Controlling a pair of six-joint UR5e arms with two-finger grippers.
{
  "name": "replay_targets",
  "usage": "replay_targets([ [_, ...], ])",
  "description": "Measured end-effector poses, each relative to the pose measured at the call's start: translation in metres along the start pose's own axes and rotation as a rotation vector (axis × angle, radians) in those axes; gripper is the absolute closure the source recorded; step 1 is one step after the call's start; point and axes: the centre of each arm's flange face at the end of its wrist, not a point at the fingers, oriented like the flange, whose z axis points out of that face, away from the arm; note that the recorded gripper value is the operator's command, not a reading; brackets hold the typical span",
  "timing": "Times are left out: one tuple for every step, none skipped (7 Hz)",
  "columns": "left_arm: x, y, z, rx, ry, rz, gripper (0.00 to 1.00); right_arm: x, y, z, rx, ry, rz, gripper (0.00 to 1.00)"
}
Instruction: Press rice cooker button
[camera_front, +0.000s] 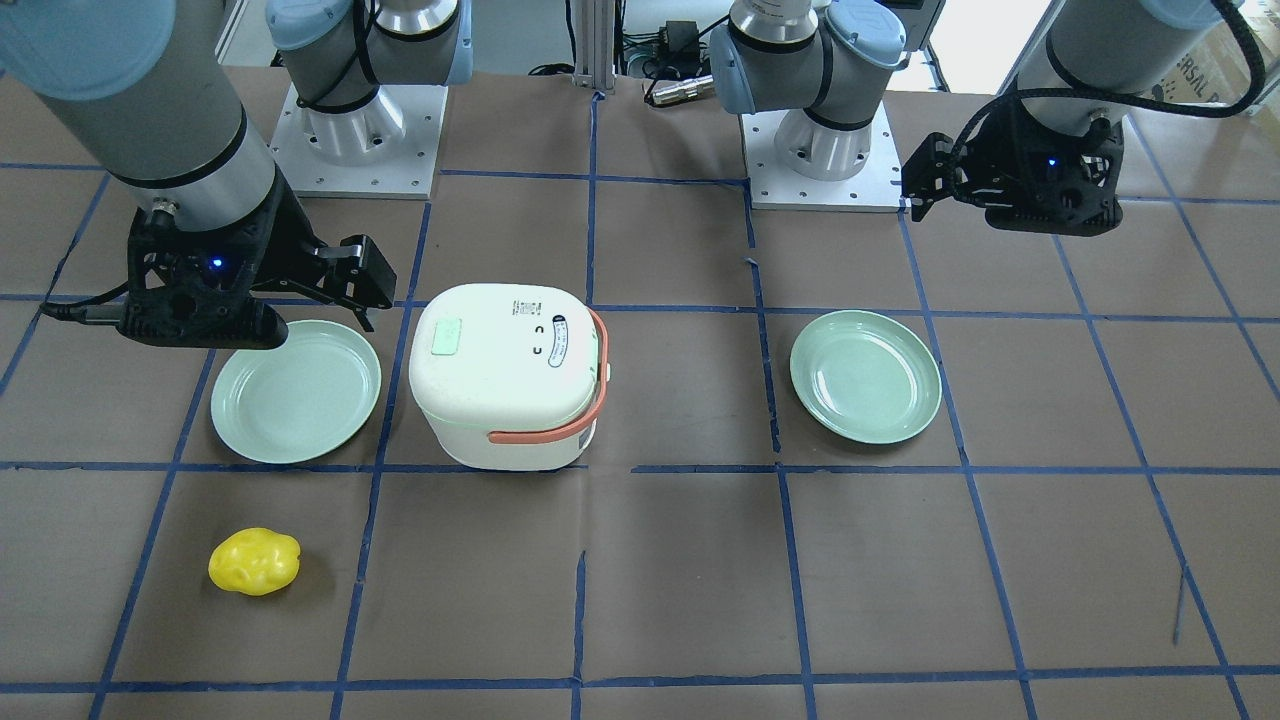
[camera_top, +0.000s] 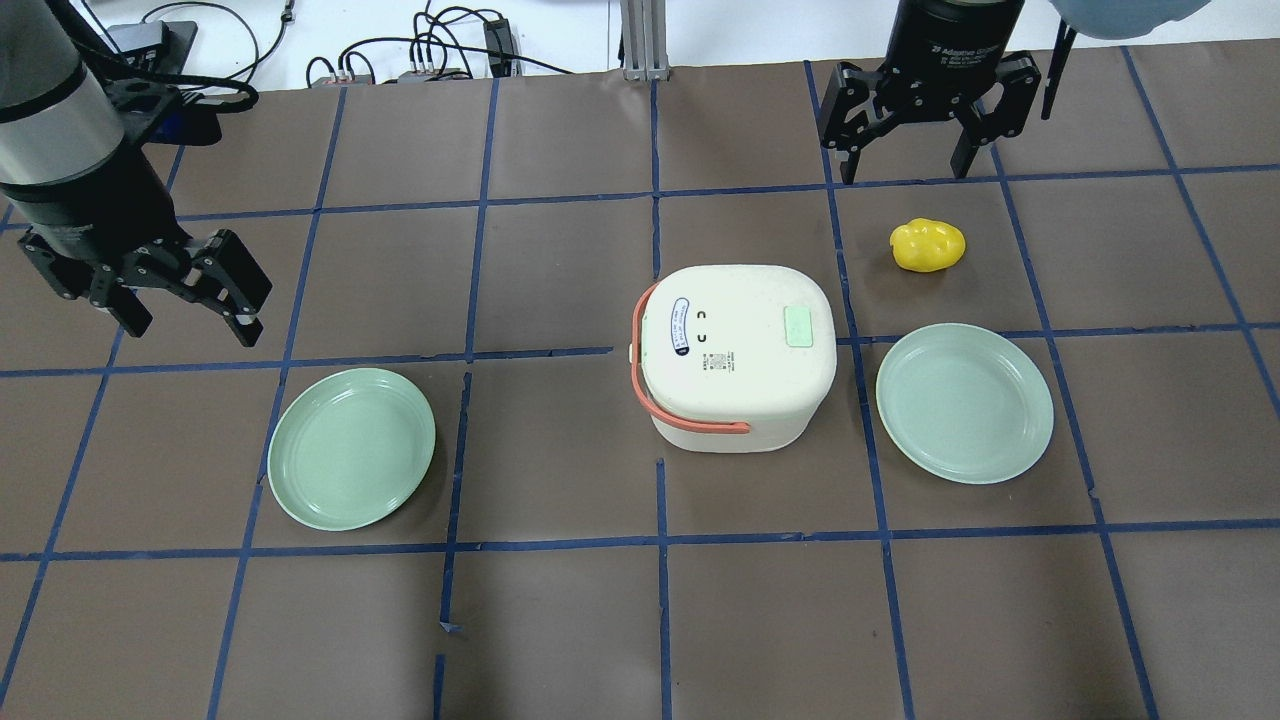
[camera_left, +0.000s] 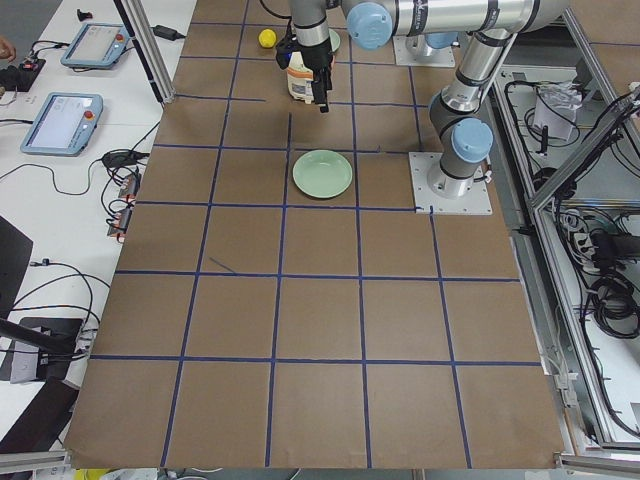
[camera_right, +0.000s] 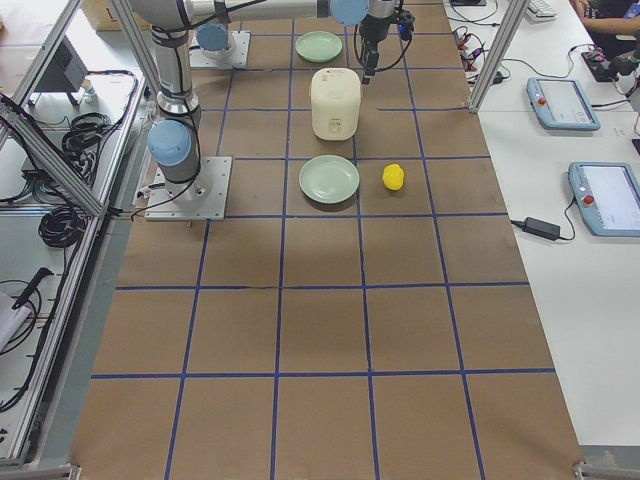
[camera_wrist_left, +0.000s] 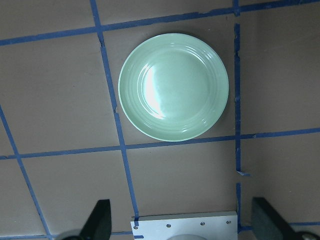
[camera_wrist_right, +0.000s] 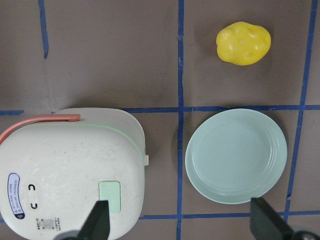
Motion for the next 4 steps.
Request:
replay_targets([
  [0.0, 0.0001, -0.0001, 0.0, 0.0, 0.0, 0.0, -0.0003, 0.0011, -0.0003, 0.001, 0.0, -0.001, 0.0],
  [0.0, 0.0001, -0.0001, 0.0, 0.0, 0.0, 0.0, -0.0004, 0.0017, 0.0, 0.0, 0.0, -0.003, 0.0],
  [0.0, 0.0, 0.0, 0.0, 0.0, 0.0, 0.0, -0.001, 0.0041, 0.0017, -0.004, 0.0, -0.004, 0.0],
  [0.0, -0.0001, 0.0001, 0.0, 0.0, 0.0, 0.0, -0.0022, 0.0107, 0.0057, -0.01, -0.001, -0.002, 0.0],
])
